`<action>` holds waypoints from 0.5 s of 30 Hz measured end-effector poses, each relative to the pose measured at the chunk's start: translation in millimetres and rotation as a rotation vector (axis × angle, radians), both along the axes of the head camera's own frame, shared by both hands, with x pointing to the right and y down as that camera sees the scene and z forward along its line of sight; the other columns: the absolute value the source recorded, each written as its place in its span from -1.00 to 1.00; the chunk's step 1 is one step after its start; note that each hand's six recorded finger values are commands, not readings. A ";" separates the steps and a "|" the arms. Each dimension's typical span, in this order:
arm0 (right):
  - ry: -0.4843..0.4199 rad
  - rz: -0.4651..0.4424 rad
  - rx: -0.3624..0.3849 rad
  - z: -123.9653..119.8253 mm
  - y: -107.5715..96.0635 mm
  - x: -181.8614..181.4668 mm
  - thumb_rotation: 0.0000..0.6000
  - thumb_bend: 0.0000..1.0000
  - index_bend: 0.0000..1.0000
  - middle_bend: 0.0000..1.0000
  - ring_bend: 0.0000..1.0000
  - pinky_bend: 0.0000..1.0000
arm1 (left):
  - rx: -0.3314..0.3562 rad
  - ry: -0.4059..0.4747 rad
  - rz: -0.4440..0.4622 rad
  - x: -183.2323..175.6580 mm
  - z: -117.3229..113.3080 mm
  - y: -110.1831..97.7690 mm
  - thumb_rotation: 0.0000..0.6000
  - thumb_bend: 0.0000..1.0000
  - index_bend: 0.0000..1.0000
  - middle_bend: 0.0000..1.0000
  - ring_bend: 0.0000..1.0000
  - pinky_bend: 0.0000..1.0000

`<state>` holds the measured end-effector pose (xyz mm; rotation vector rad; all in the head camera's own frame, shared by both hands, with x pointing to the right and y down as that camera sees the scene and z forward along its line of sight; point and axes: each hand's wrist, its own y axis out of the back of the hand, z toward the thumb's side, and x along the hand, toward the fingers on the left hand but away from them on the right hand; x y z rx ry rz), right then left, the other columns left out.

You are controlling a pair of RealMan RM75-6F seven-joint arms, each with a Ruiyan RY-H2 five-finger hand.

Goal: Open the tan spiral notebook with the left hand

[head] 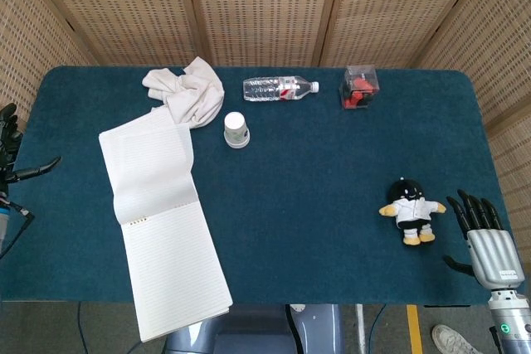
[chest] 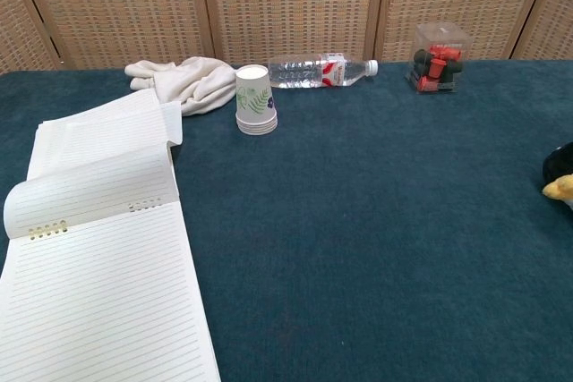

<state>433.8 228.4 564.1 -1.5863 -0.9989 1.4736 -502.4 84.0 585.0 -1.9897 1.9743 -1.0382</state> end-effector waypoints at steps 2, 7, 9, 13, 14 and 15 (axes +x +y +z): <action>-0.007 0.000 0.005 -1.9 -0.4 0.0 1.00 -1.00 -1.00 -1.00 -1.00 -1.00 | 0.005 -0.078 0.033 -1.0 -6.1 11.9 1.00 -0.86 -1.00 -1.00 -1.00 -1.00; -0.020 0.000 0.014 -5.7 -1.7 -1.1 1.00 -1.00 -1.00 -1.00 -1.00 -1.00 | 0.026 -0.308 0.115 2.2 -27.1 53.5 1.00 -0.86 -1.00 -1.00 -1.00 -1.00; -0.022 0.000 0.019 -7.3 -2.0 -1.0 1.00 -1.00 -1.00 -1.00 -1.00 -1.00 | 0.028 -0.391 0.136 3.7 -34.8 73.2 1.00 -0.87 -1.00 -1.00 -1.00 -1.00; -0.023 0.002 0.028 -9.2 -2.5 0.9 1.00 -1.00 -1.00 -1.00 -1.00 -1.00 | 0.028 -0.529 0.156 5.3 -47.1 103.4 1.00 -0.88 -1.00 -1.00 -1.00 -1.00; -0.020 0.003 0.035 -10.1 -3.2 2.1 1.00 -1.00 -1.00 -1.00 -1.00 -1.00 | 0.022 -0.560 0.163 5.8 -48.6 108.4 1.00 -0.88 -1.00 -1.00 -1.00 -1.00; -0.018 0.003 0.038 -10.6 -3.5 2.6 1.00 -1.00 -1.00 -1.00 -1.00 -1.00 | 0.011 -0.601 0.174 6.6 -50.0 114.4 1.00 -0.88 -1.00 -1.00 -1.00 -1.00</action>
